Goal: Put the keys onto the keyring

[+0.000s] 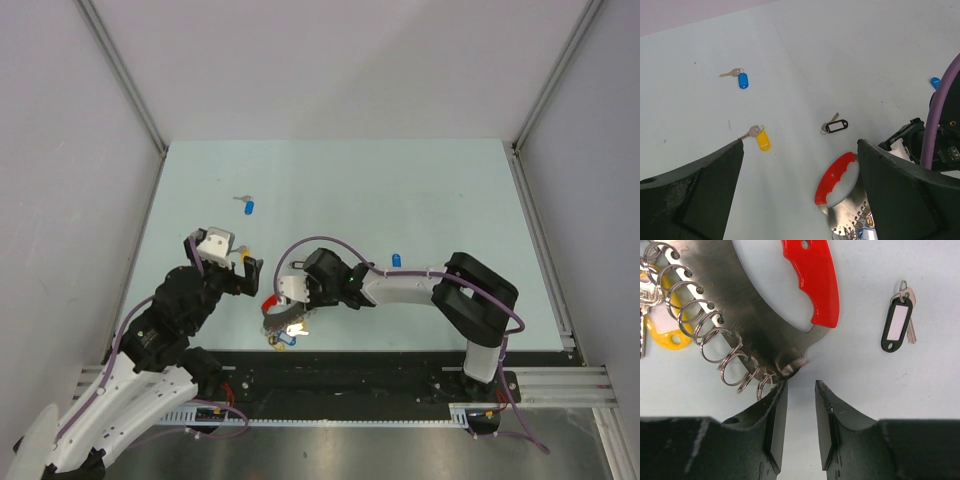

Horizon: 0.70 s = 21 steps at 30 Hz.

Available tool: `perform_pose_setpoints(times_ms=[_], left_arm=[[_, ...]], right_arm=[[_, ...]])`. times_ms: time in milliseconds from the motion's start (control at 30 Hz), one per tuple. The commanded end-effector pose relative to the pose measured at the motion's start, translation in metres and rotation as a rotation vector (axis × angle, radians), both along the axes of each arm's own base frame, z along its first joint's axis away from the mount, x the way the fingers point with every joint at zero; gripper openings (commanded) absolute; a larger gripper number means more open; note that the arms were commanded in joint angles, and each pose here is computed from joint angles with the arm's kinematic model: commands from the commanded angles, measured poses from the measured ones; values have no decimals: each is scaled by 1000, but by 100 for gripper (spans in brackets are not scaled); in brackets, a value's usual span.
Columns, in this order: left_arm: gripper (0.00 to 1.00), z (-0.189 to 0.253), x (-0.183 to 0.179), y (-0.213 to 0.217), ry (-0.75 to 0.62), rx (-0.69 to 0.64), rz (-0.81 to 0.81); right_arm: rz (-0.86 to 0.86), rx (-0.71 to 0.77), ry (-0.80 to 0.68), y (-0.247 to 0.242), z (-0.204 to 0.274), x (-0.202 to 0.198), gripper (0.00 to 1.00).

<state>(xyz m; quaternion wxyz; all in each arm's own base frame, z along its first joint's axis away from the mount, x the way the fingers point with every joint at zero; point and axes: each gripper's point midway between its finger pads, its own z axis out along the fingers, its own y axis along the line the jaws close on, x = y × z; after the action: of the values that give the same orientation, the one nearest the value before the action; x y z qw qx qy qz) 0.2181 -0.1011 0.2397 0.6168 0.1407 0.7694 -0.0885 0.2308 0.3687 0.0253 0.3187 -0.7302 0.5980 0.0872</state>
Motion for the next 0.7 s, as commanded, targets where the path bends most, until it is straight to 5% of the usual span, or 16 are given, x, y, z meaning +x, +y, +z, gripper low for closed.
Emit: perform_pose_setpoints(times_ms=[0, 233, 467, 667], left_arm=[[100, 3, 4, 0, -15, 3, 8], [100, 1, 4, 0, -8, 7, 5], [100, -1, 4, -2, 0, 9, -4], [100, -31, 5, -29, 177, -27, -59]], right_arm=[[30, -36, -10, 3, -6, -2, 34], [-19, -45, -32, 0, -3, 1, 37], [-206, 101, 56, -5, 34, 11, 38], [-463, 242, 136, -24, 65, 34, 38]])
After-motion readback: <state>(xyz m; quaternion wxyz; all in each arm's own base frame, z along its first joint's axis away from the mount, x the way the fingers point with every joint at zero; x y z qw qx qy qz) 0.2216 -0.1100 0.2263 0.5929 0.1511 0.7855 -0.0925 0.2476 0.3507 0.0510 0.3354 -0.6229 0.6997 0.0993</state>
